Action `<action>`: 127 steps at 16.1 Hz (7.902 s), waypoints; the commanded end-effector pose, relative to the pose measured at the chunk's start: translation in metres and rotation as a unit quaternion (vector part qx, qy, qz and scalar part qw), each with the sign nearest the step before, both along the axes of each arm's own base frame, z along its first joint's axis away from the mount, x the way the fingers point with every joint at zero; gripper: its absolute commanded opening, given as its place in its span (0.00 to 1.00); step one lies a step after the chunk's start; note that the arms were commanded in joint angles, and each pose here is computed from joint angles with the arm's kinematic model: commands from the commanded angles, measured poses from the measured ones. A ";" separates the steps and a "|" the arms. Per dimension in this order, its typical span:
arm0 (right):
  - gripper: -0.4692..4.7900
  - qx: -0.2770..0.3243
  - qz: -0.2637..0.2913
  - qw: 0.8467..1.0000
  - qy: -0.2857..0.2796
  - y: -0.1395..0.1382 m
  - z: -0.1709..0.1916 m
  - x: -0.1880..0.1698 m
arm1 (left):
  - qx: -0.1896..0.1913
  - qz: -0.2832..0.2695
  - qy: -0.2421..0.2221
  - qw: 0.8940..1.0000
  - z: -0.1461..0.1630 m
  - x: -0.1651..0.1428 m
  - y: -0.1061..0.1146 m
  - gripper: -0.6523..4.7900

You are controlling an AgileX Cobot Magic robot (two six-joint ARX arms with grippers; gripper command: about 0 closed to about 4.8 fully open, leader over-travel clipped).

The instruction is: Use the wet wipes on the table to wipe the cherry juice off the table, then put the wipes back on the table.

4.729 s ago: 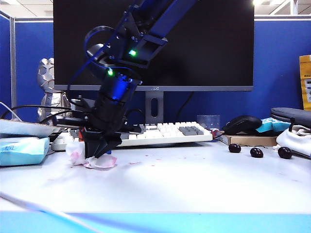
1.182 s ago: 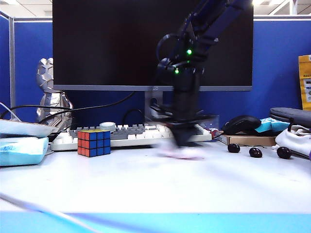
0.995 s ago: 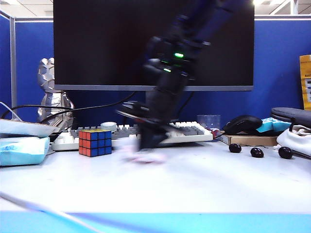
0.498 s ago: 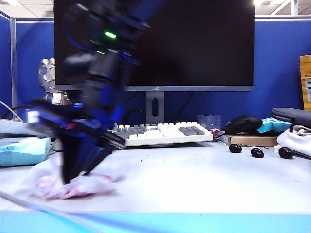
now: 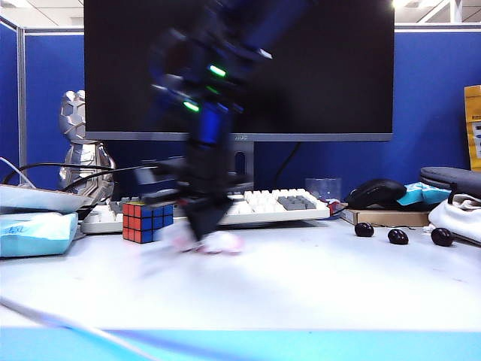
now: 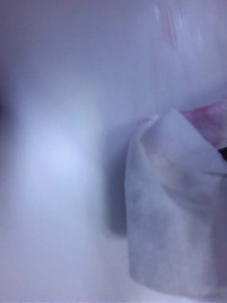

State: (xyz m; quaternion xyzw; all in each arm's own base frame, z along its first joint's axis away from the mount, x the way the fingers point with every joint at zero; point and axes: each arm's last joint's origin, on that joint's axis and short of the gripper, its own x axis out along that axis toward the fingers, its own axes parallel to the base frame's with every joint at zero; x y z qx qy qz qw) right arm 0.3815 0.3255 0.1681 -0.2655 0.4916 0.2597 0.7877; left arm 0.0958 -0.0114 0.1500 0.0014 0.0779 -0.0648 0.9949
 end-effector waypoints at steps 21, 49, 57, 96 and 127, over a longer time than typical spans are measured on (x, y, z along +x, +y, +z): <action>0.08 0.083 -0.226 0.963 0.121 -0.162 -0.022 0.086 | -0.002 -0.001 0.004 1.000 -0.001 0.000 0.000 0.12; 0.08 -0.082 -0.253 0.952 0.152 -0.171 -0.025 0.065 | -0.002 -0.002 0.004 1.000 -0.001 0.000 0.000 0.12; 0.08 0.076 -0.114 0.954 0.266 -0.115 -0.024 0.042 | -0.002 -0.002 0.004 1.000 -0.001 0.000 0.000 0.12; 0.08 -0.028 -0.164 0.986 0.031 -0.183 0.181 -0.032 | -0.002 -0.002 0.004 1.000 -0.001 0.000 0.000 0.12; 0.08 0.063 -0.214 0.975 0.006 -0.250 0.071 -0.137 | -0.002 -0.001 0.004 1.000 -0.001 0.000 0.000 0.12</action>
